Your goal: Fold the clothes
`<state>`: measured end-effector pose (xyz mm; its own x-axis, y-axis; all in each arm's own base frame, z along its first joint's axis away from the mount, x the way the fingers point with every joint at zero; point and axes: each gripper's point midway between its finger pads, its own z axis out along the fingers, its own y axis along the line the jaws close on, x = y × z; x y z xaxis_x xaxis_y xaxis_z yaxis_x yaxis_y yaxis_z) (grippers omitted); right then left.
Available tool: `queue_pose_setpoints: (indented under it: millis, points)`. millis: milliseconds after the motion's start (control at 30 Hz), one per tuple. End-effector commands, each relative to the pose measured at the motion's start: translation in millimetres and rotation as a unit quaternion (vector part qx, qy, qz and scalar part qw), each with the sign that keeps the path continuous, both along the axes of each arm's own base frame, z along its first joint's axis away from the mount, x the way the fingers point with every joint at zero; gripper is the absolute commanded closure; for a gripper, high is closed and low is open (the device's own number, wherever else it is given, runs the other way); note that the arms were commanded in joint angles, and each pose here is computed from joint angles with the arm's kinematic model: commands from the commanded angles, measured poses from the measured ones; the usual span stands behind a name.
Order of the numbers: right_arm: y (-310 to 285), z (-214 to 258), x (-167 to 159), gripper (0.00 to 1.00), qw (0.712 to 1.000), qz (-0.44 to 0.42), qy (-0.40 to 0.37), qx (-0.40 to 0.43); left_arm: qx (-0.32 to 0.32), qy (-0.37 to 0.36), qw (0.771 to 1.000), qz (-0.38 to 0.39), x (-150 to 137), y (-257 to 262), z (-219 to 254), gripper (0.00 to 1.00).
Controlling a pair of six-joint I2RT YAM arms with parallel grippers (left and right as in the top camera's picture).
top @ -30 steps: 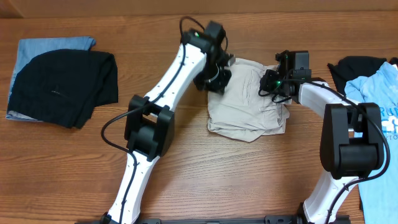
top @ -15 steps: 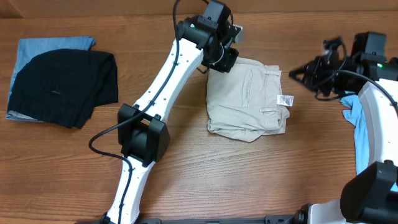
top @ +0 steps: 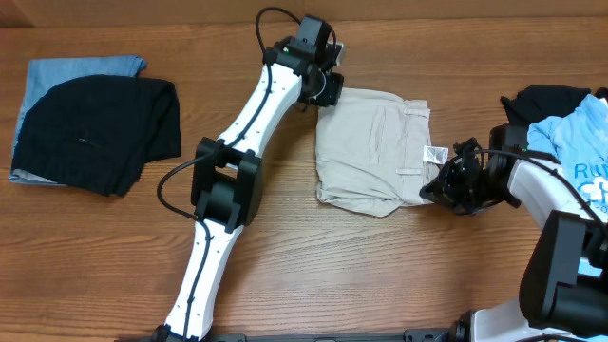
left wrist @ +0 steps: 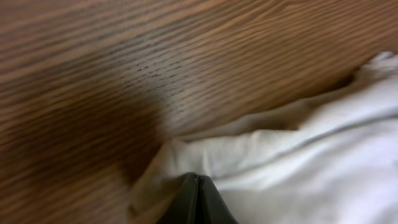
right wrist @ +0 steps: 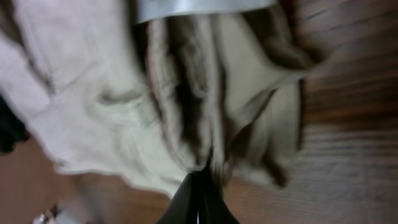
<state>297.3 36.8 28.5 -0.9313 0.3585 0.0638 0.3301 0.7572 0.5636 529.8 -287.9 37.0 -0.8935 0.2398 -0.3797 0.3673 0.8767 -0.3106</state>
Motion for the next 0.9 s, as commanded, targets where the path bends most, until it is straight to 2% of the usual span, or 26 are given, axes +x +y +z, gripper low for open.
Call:
queue_pose_setpoints:
  millis: [0, 100, 200, 267, 300, 333, 367, 433, 467, 533, 667, 767, 867]
  points:
    - [-21.9, -25.2, -14.5, 0.96, 0.994, -0.056, 0.052, -0.074, 0.013, 0.019, 1.000, 0.008, -0.2, 1.8, -35.4, 0.96]
    - [-29.6, -25.6, -10.2, 0.96, 0.992, -0.066, 0.051, -0.095, 0.001, -0.010, 1.000, 0.010, 10.6, -1.0, -11.2, 0.96]
    - [-29.9, 5.9, 15.3, 0.96, 0.994, -0.067, 0.019, -0.084, -0.030, -0.083, 0.996, 0.015, 25.5, -1.9, 86.9, 0.96]
    - [-32.7, 39.4, 32.5, 0.96, 0.994, -0.063, -0.007, -0.089, -0.046, -0.128, 0.990, 0.025, 23.2, 10.5, 158.3, 0.96]
    - [-32.4, 63.0, 42.7, 0.96, 0.994, -0.051, -0.029, -0.093, -0.053, -0.134, 0.988, 0.047, 15.5, 25.4, 191.4, 0.92]
    - [-30.4, 79.9, 48.5, 0.96, 0.993, -0.030, -0.045, -0.100, -0.051, -0.120, 0.989, 0.067, 8.5, 36.4, 198.7, 0.80]
    - [-24.4, 94.8, 54.1, 0.90, 0.993, -0.006, -0.063, -0.105, -0.043, -0.089, 0.992, 0.083, -2.9, 49.1, 196.3, 0.39]
    - [-14.3, 100.6, 63.7, 0.72, 0.990, 0.012, -0.086, -0.114, -0.018, -0.021, 0.994, 0.102, -23.2, 69.9, 176.0, 0.08]
    - [-11.7, 98.0, 68.0, 0.64, 0.987, 0.020, -0.093, -0.130, -0.014, 0.013, 0.995, 0.101, -35.0, 75.1, 167.9, 0.04]
    - [-1.3, 94.7, 76.8, 0.55, 0.980, 0.055, -0.118, -0.150, -0.020, 0.060, 0.993, 0.098, -50.6, 80.9, 160.1, 0.00]
    - [-3.1, 69.0, 98.9, 0.42, 0.958, 0.080, -0.130, -0.243, -0.038, 0.128, 0.989, 0.066, -70.6, 72.2, 137.6, 0.00]
    - [-1.4, 37.5, 108.1, 0.38, 0.957, 0.098, -0.117, -0.248, -0.030, 0.165, 0.984, 0.053, -78.4, 69.4, 109.5, 0.00]
    - [-5.7, 4.4, 110.4, 0.36, 0.956, 0.106, -0.090, -0.259, -0.051, 0.200, 0.978, 0.020, -87.8, 55.9, 85.8, 0.00]
